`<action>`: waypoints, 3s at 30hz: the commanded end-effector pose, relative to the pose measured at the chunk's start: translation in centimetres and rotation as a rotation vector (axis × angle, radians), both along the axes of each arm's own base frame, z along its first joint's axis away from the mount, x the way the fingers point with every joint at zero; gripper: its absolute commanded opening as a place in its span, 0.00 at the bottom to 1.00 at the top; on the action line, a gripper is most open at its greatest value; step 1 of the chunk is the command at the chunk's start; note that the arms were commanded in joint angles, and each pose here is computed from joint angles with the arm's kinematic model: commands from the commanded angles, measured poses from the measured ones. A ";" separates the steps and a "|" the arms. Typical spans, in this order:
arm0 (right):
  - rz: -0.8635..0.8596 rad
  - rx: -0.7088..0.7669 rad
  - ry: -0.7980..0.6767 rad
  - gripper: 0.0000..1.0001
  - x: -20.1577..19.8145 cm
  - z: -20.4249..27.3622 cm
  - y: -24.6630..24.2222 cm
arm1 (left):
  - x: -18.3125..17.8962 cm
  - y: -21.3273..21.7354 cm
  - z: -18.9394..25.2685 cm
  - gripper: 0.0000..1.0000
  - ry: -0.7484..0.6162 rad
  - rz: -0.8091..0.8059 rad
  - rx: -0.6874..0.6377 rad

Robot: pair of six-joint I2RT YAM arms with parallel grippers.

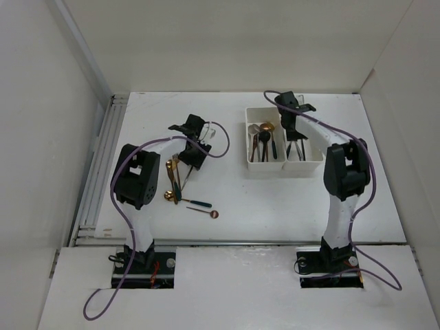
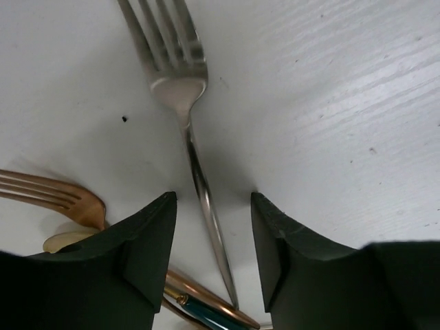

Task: Sort the eating utensils into containers

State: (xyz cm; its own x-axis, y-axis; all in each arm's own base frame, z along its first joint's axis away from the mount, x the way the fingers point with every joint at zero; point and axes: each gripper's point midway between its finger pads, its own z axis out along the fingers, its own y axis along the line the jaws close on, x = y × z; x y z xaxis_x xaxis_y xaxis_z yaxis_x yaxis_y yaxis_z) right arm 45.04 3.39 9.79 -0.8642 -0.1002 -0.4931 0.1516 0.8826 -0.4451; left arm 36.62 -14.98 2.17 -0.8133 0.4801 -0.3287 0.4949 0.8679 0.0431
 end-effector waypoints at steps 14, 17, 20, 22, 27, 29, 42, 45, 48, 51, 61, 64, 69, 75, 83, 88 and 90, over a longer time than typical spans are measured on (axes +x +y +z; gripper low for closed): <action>0.046 0.106 -0.363 0.46 -2.2 14.2 3.4 | 1.4 -2.2 0.2 0.00 0.120 0.061 -0.210; 0.176 0.247 -0.421 0.85 -3.5 15.8 8.6 | 3.9 -4.5 6.9 0.00 0.030 0.104 -0.420; 0.377 0.546 -0.508 1.00 -5.3 18.1 16.8 | 6.3 -6.1 13.5 0.00 -0.115 0.112 -0.594; 0.572 0.814 -0.538 1.00 -7.2 19.6 23.6 | 6.3 -7.0 19.3 0.00 -0.222 0.121 -0.717; 0.652 1.145 -0.550 1.00 -9.0 21.6 30.4 | 4.5 -8.4 26.4 0.00 -0.367 0.113 -0.893; 0.673 1.172 -0.554 0.98 -8.8 22.4 31.7 | 3.7 -9.2 27.4 0.00 -0.318 0.137 -0.935; 0.647 1.215 -0.493 0.50 -6.7 20.1 35.0 | 1.8 -10.2 28.4 0.00 -0.221 0.140 -1.028; 0.641 1.222 -0.472 0.02 -6.5 19.3 35.5 | 1.3 -10.6 29.4 0.00 -0.219 0.108 -1.064; 0.638 1.230 -0.454 0.00 -6.5 18.8 35.8 | 1.1 -10.9 29.8 0.00 -0.203 0.103 -1.087; 0.617 1.221 -0.513 0.00 -6.5 20.6 34.7 | 1.0 -10.9 29.7 0.02 -0.210 0.078 -1.082; 0.188 0.378 -0.445 0.00 -0.3 14.7 11.2 | 5.1 -1.0 21.1 1.00 -0.402 0.307 -0.441; -0.003 0.100 -0.333 0.00 -0.9 12.4 2.1 | 4.8 3.1 16.7 1.00 -0.392 0.392 -0.207; -0.056 -0.009 -0.127 0.00 -1.5 7.1 -2.2 | 2.1 6.2 11.7 0.97 -0.331 0.453 -0.045; -0.072 -0.009 0.013 0.03 -1.7 0.4 -2.6 | -0.6 5.1 8.6 0.72 -0.205 0.406 -0.090; -0.073 0.062 -0.031 0.47 -1.2 0.5 -1.7 | -0.9 5.7 5.8 0.43 -0.103 0.427 -0.115; -0.069 0.107 -0.105 0.53 -1.0 3.2 -1.2 | -1.8 5.4 3.9 0.31 -0.010 0.427 -0.172; -0.067 0.117 -0.143 0.53 -0.9 4.6 -1.2 | -1.9 5.1 3.6 0.31 0.009 0.420 -0.184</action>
